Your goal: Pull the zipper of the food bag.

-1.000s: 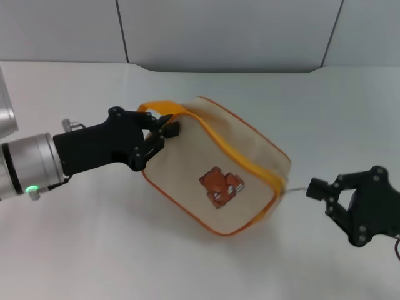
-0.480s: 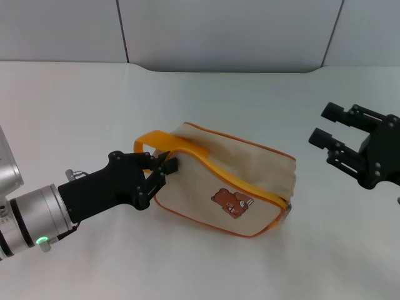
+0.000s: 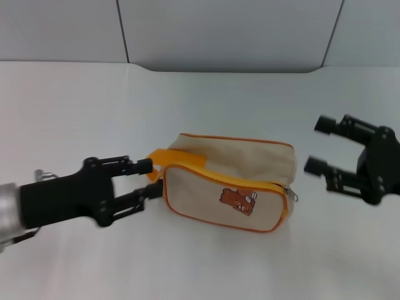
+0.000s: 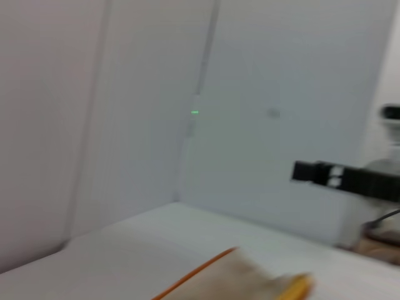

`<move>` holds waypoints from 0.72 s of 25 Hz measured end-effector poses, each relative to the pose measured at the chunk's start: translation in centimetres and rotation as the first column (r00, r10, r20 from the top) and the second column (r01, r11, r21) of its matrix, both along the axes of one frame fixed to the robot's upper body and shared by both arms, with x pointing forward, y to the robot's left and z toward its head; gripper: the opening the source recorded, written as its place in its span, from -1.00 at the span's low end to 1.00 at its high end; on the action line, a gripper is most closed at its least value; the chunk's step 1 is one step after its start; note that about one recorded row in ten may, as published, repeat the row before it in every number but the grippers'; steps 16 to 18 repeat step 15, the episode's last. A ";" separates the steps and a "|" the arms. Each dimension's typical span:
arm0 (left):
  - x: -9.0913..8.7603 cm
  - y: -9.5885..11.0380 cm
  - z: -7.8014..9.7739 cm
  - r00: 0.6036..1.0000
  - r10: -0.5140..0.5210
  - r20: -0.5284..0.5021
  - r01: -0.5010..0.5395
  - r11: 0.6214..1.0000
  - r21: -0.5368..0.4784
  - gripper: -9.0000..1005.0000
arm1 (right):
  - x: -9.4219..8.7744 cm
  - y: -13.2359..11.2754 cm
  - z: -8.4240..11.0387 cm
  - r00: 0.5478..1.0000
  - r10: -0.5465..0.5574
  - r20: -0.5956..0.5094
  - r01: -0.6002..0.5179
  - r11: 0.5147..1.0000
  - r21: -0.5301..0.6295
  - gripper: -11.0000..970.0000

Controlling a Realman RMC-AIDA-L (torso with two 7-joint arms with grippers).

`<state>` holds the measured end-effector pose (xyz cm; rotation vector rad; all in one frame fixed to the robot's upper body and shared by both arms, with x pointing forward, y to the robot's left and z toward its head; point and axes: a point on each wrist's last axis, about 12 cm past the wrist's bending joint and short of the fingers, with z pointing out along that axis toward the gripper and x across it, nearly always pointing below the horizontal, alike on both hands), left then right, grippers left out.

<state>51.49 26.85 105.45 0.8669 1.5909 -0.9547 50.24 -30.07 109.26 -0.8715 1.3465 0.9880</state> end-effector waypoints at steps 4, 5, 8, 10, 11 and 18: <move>-1.2 2.1 4.3 0.964 -0.265 -0.020 0.262 0.960 -0.100 -0.02 | -0.2 0.2 0.9 0.986 0.161 -0.054 -0.163 0.986 -0.032 0.58; -1.2 1.7 4.6 0.951 -0.308 -0.024 0.304 0.947 -0.103 0.06 | -0.2 0.5 0.9 0.973 0.211 -0.089 -0.216 0.975 -0.049 0.57; -1.2 1.5 4.7 0.946 -0.323 -0.029 0.319 0.942 -0.103 0.30 | -0.2 0.8 0.7 0.965 0.235 -0.114 -0.244 0.968 -0.063 0.57; -1.2 1.0 4.7 0.932 -0.359 -0.053 0.354 0.930 -0.096 0.43 | -0.2 1.0 0.6 0.962 0.243 -0.122 -0.252 0.965 -0.068 0.57; -1.3 0.8 4.6 0.929 -0.367 -0.058 0.361 0.928 -0.094 0.47 | -0.2 1.1 0.6 0.962 0.244 -0.123 -0.253 0.965 -0.067 0.57; -1.3 0.7 4.5 0.928 -0.369 -0.056 0.364 0.927 -0.092 0.65 | -0.3 1.2 0.4 0.960 0.249 -0.130 -0.259 0.964 -0.067 0.57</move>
